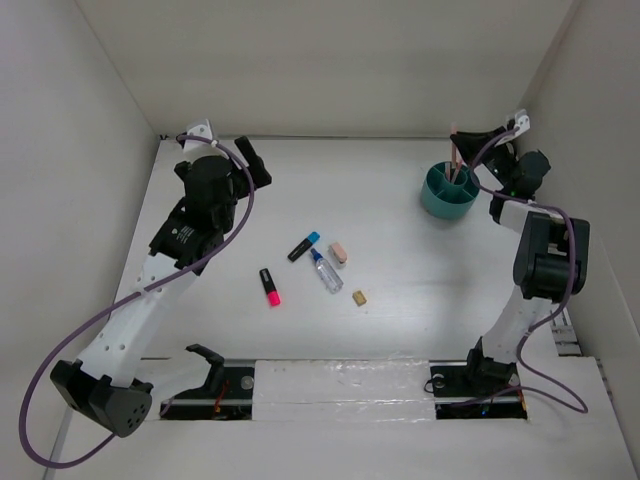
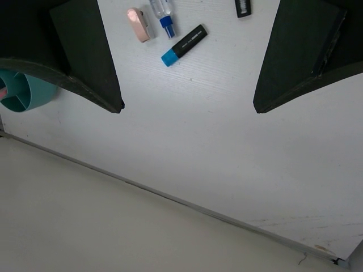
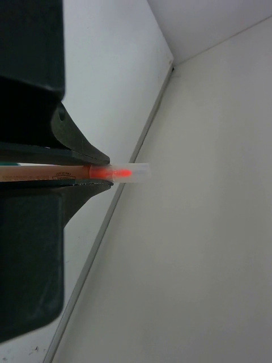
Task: Sort the stationery into containers
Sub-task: Place the pen in the storage box.
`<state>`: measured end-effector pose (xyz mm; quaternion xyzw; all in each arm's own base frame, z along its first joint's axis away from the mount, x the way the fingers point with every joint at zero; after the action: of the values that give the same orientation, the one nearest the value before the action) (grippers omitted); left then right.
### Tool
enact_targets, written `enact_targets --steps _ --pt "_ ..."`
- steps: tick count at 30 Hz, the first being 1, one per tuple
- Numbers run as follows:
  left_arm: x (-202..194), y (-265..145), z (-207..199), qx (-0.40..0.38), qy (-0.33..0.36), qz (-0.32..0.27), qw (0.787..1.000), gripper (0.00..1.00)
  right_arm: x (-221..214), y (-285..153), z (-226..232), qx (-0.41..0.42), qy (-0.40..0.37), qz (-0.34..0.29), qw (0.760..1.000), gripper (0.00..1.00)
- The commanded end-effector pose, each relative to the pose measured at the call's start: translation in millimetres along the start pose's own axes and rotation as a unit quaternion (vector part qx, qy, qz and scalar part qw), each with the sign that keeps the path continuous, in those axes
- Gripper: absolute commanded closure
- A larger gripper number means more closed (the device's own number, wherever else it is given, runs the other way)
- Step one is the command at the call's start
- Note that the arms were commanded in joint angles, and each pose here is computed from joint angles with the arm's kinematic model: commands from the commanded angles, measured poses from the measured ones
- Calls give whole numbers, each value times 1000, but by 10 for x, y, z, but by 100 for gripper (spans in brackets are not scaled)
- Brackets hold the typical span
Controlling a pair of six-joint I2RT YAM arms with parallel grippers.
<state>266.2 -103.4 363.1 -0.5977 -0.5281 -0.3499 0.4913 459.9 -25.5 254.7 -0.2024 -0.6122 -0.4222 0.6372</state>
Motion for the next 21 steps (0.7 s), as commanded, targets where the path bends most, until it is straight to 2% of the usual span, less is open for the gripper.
enact_targets --steps 1,5,21 --pt "46 21 -46 -16 -5 -19 1000 0 126 -16 -105 33 -36 -24 999 100" --pt "55 20 -66 -26 -2 -20 999 0 16 -119 -291 29 -20 -12 999 100" --pt "25 25 -90 -39 -2 -15 999 0 -287 -247 -390 36 5 20 999 100"
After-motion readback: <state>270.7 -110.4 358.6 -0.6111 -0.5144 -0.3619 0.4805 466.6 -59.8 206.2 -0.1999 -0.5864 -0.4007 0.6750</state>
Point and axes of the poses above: each gripper's point midway between its finger pads, its own y axis out along the fingers, its own z axis along the line the jaws close on, x = y × z, the point moved 8 cm from there along -y, back along the fingers, and after that the axes turned 5 degrees about y, right-handed, at the moved point
